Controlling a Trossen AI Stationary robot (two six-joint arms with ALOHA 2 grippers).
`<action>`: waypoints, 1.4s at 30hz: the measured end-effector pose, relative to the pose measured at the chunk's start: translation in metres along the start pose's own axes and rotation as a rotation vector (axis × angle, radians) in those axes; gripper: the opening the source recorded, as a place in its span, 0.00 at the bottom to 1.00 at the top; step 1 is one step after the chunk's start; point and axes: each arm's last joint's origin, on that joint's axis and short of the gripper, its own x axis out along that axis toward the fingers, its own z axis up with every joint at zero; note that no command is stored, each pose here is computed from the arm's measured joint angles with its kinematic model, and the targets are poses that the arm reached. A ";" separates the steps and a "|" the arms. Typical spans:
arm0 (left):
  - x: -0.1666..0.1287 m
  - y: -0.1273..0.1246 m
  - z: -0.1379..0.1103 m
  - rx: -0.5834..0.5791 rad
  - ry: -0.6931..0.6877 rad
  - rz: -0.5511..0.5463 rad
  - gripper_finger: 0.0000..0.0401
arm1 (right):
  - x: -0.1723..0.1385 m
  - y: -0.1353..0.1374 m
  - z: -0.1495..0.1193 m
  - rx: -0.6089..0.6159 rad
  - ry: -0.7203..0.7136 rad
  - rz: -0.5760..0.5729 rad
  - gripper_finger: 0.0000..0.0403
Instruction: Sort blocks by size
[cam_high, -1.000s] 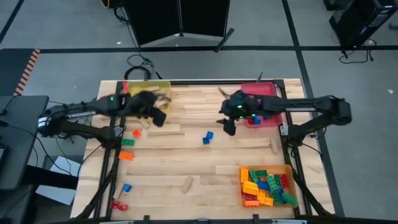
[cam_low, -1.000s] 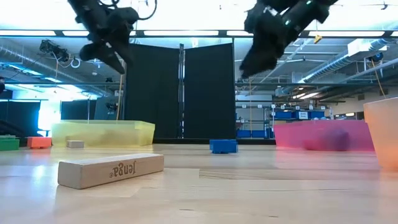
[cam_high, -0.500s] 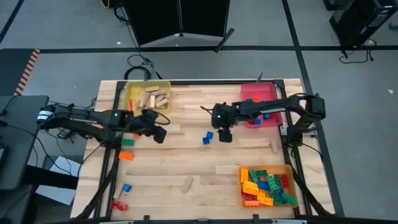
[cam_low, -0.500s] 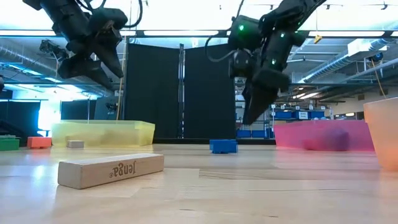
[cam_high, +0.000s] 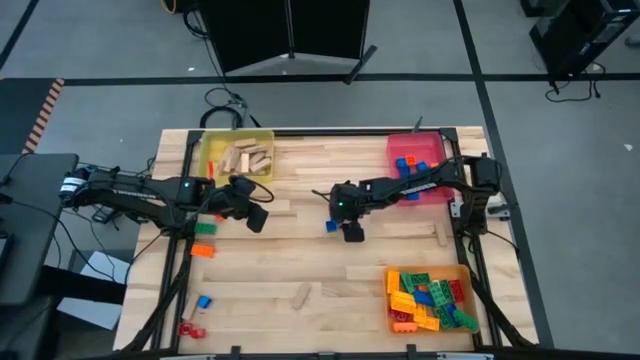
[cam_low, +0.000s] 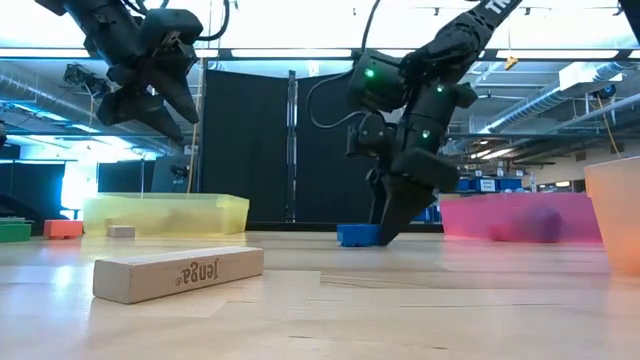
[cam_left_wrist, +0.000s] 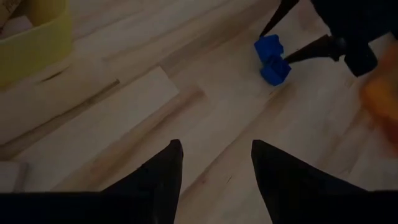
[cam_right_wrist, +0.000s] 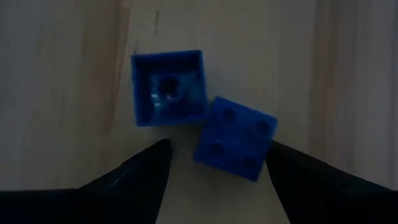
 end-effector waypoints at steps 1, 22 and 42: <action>0.000 0.000 0.000 0.007 0.000 0.000 0.50 | 0.001 0.001 0.001 0.003 -0.009 -0.001 0.68; 0.000 0.000 0.001 0.128 -0.011 0.004 0.50 | -0.025 -0.009 0.003 0.308 -0.047 -0.058 0.38; -0.001 -0.009 0.007 0.102 -0.079 -0.079 0.50 | -0.157 -0.043 -0.162 1.316 -0.138 -0.496 0.38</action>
